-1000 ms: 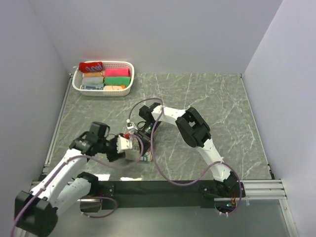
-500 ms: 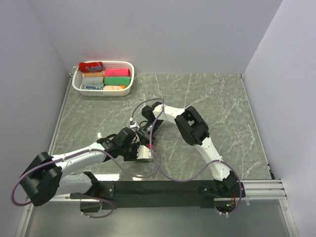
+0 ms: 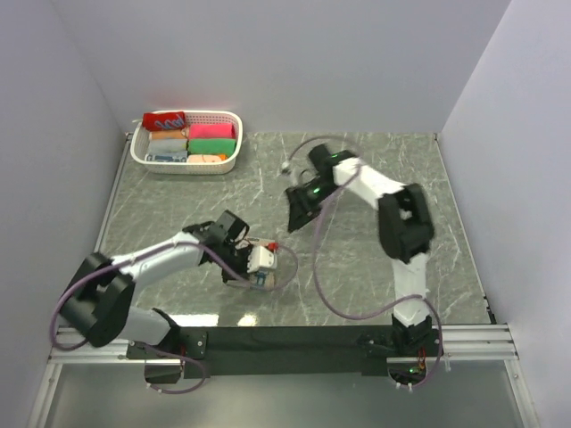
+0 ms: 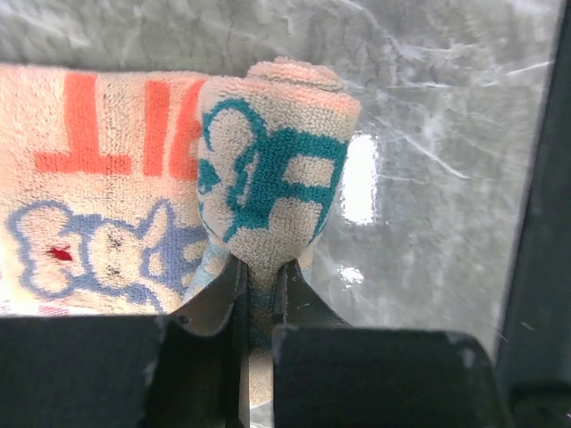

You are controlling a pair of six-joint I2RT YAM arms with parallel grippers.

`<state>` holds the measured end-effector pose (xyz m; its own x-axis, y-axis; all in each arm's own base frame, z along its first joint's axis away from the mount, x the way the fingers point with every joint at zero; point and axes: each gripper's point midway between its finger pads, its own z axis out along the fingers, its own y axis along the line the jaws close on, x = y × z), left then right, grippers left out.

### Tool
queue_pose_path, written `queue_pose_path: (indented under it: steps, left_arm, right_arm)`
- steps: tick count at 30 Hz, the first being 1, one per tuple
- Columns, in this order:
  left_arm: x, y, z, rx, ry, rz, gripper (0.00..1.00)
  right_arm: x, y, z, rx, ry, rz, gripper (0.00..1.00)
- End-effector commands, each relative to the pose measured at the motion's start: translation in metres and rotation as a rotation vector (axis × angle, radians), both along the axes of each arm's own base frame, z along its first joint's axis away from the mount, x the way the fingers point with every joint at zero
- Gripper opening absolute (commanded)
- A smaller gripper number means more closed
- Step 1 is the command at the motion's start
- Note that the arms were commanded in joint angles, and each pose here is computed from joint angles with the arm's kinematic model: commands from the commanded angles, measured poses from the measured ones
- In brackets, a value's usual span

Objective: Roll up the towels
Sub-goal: Roll the towel

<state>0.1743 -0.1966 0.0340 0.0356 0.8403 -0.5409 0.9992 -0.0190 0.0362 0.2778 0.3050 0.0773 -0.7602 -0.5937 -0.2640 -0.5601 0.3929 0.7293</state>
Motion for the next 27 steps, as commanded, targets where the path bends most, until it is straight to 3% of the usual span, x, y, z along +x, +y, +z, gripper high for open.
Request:
queue_pose_path:
  steps: [1, 2, 4, 6, 9, 13, 17, 24, 27]
  left_arm:
    - [-0.045, 0.031, -0.009, 0.1, 0.361, 0.034, 0.01]
    - [-0.048, 0.036, -0.011, 0.095, 0.47, 0.065, 0.01]
    - [-0.031, 0.03, -0.001, 0.062, 0.529, 0.088, 0.01]
    - [-0.026, 0.032, -0.001, 0.032, 0.672, 0.134, 0.01]
    - [-0.004, 0.031, -0.002, 0.007, 0.778, 0.182, 0.01]
    - [0.033, 0.032, -0.014, 0.04, 0.776, 0.217, 0.01]
    - [0.053, 0.03, -0.024, 0.076, 0.809, 0.234, 0.01]
    - [0.072, 0.025, -0.031, 0.084, 0.835, 0.259, 0.01]
    - [0.072, 0.024, -0.033, 0.083, 0.852, 0.267, 0.01]
  right_arm:
    - [0.045, -0.035, 0.05, -0.016, -0.306, -0.133, 0.53]
    - [0.039, -0.046, 0.042, -0.054, -0.315, -0.152, 0.53]
    - [0.04, -0.054, 0.066, -0.029, -0.444, -0.174, 0.52]
    - [0.027, -0.066, 0.072, -0.04, -0.501, -0.188, 0.5]
    - [0.014, -0.075, 0.072, -0.044, -0.533, -0.194, 0.43]
    - [-0.01, -0.075, 0.069, -0.05, -0.565, -0.117, 0.36]
    - [-0.037, -0.046, 0.068, -0.053, -0.699, 0.073, 0.36]
    - [-0.055, 0.027, 0.062, -0.032, -0.896, 0.239, 0.54]
    - [-0.05, 0.06, 0.051, -0.05, -0.947, 0.264, 0.55]
